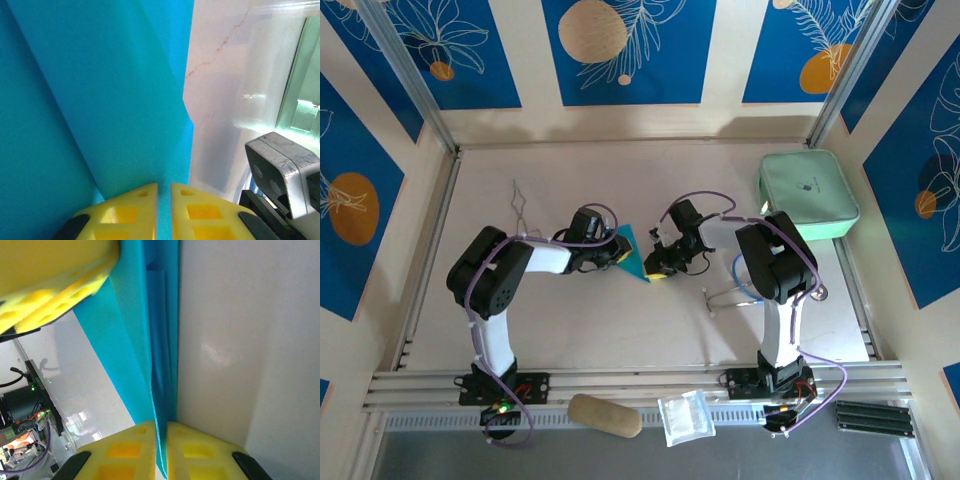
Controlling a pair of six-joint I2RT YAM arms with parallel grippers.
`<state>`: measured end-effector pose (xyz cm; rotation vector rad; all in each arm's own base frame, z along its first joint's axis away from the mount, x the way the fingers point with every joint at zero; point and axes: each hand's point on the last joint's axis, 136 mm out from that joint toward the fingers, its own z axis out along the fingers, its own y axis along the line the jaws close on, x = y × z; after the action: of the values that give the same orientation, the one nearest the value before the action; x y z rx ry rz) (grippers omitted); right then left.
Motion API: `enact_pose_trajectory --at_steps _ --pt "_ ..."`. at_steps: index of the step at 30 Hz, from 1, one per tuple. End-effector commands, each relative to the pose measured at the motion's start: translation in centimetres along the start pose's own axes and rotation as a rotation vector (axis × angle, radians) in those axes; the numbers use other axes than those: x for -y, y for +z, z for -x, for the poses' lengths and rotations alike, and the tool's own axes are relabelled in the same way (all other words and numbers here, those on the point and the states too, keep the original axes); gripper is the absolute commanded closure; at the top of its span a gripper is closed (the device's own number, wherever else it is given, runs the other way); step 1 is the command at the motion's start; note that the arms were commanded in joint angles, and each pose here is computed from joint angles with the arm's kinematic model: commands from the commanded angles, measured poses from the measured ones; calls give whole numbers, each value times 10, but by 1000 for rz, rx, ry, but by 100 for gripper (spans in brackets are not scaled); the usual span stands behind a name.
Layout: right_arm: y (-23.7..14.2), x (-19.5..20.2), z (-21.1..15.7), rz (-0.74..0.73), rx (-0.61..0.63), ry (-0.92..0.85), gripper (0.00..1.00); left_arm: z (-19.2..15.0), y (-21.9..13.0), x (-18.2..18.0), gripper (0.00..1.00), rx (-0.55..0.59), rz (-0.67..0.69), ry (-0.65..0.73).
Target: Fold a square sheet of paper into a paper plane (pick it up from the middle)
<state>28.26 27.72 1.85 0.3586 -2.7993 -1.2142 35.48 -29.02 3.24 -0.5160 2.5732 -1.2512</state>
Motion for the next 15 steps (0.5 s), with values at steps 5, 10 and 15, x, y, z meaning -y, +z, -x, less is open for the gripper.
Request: enact_pose_trajectory --at_steps 5,10,15 --pt "3 7 -10 -22 -30 30 88 2 -3 9 81 -2 -33 18" --pt "3 7 -9 -22 -31 28 87 3 -5 11 79 2 -40 21" --pt "-6 -3 -6 -6 -9 13 84 3 -4 10 79 -1 -34 17"
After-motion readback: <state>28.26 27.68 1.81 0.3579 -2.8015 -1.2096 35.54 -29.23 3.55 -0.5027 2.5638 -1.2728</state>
